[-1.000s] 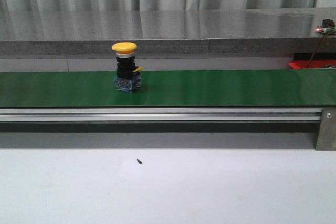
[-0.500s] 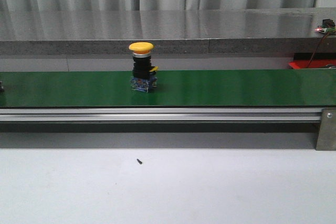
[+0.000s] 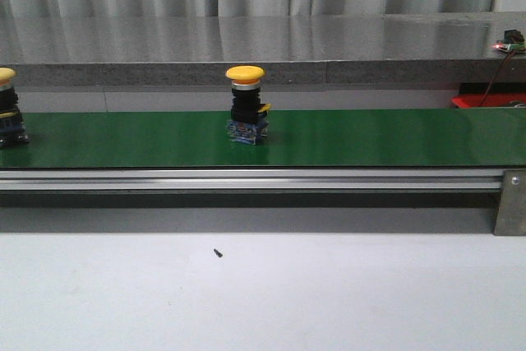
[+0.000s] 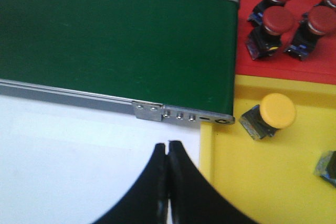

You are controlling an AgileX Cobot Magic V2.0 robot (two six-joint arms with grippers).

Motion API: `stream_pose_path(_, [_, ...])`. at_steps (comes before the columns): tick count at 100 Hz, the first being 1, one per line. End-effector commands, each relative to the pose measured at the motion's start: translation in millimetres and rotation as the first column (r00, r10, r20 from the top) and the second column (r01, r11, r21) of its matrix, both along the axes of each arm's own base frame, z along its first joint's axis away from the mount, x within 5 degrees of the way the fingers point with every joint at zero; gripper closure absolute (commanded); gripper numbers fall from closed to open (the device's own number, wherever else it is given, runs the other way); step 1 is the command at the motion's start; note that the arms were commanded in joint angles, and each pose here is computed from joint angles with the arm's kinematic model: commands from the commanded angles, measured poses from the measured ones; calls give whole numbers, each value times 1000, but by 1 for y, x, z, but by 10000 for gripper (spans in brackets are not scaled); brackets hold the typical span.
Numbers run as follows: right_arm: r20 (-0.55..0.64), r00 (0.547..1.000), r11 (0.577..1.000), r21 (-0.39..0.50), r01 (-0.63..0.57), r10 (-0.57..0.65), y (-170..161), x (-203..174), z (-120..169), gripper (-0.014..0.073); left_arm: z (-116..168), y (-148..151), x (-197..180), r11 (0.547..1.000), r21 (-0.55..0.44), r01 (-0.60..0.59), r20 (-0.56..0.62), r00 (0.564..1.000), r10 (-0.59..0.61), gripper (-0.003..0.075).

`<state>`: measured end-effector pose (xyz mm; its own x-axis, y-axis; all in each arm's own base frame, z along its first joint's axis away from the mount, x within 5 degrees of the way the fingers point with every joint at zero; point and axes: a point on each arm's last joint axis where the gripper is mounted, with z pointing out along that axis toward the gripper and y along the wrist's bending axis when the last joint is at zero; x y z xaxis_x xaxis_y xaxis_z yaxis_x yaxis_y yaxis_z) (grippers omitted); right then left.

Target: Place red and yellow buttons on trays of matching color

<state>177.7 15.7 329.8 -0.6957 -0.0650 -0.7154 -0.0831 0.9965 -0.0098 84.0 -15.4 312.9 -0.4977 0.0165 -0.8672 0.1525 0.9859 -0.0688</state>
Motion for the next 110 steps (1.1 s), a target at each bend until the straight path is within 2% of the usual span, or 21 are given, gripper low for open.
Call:
stream_pose_path(1, [38, 999, 999, -4, -33, 34, 7, 19, 17, 619, 14, -1, 3, 999, -31, -6, 93, 996, 9, 740])
stream_pose_path(8, [11, 998, 998, -12, -68, 69, 15, 33, 19, 517, 14, -1, 3, 999, -31, -6, 93, 996, 9, 740])
stream_pose_path(25, [-34, 979, 978, -53, -201, 199, 43, 64, 22, 118, 14, -1, 3, 999, -31, -6, 93, 996, 9, 740])
stream_pose_path(34, [-63, 963, 961, -78, -265, 260, 58, 80, 22, 15, 14, -1, 3, 999, -31, -6, 93, 996, 9, 740])
stream_pose_path(56, [-150, 885, 869, -174, -463, 441, 92, 110, 19, 14, 14, -1, 3, 999, -31, -6, 93, 996, 9, 740])
stream_pose_path(71, [-157, 849, 837, -153, -526, 505, 105, 129, 16, 14, 14, -1, 3, 999, -31, -6, 93, 996, 9, 740])
stream_pose_path(88, [-153, 773, 769, -97, -632, 616, 121, 141, 10, 14, 14, -1, 3, 999, -31, -6, 93, 996, 9, 740])
stream_pose_path(110, [-161, 750, 746, -101, -659, 641, 131, 164, -3, 14, 14, -1, 3, 999, -31, -6, 93, 996, 9, 740])
